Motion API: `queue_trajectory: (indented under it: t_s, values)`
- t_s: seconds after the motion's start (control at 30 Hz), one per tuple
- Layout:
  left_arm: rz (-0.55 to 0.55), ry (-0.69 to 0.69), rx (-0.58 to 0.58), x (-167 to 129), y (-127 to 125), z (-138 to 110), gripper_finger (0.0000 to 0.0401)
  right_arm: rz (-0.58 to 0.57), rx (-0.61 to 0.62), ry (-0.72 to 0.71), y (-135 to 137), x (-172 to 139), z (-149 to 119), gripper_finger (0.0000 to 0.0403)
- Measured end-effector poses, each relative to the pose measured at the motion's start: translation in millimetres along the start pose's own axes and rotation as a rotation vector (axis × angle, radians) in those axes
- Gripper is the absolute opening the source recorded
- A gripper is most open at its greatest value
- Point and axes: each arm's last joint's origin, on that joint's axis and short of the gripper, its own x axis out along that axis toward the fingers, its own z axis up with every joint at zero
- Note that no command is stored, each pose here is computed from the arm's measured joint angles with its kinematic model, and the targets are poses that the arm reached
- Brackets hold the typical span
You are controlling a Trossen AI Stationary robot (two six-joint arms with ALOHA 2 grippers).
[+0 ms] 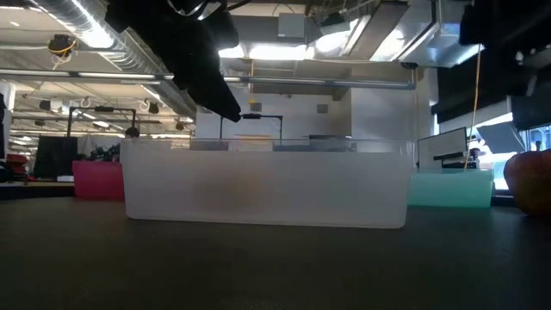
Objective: Sort produce into baskets
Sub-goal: Put the bell pepper into the pink bin
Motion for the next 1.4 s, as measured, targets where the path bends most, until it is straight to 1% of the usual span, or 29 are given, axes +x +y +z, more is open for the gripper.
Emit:
queue_trajectory:
  t_s: [0.1,0.27,0.47,0.57,0.8,0.9,1.07,1.17,1.4]
  values:
    - [0.000,0.000,0.000,0.0,0.0,0.0,0.0249,-0.032,0.072,0.093,-1.3,3.6,-6.8,0.0270]
    - [0.001,0.000,0.004,0.0,0.0,0.0,0.0249,-0.115,0.181,0.213,-0.7,8.5,-19.5,0.0236]
    - [0.001,0.000,0.005,0.0,0.0,0.0,0.0249,-0.131,0.263,0.279,7.5,12.2,-29.9,0.0195]
    - [0.002,0.001,0.005,0.1,0.0,-0.1,0.0249,-0.183,0.308,0.322,8.8,14.2,-36.4,0.0179]
    - [0.002,0.001,0.002,0.1,0.0,-0.2,0.0249,-0.326,0.319,0.367,12.0,25.3,-47.0,0.0157]
    - [0.002,0.001,0.002,0.1,0.0,-0.2,0.0249,-0.393,0.317,0.359,12.4,31.4,-49.1,0.0154]
    - [0.001,0.001,0.001,0.1,0.0,-0.2,0.0249,-0.499,0.327,0.386,11.0,40.9,-51.7,0.0154]
    - [0.001,0.002,0.001,0.2,0.0,-0.4,0.0249,-0.525,0.326,0.396,11.9,47.6,-51.8,0.0154]
    - [0.002,0.010,0.002,0.2,0.1,-1.2,0.0249,-0.536,0.301,0.457,14.5,60.3,-52.8,0.0154]
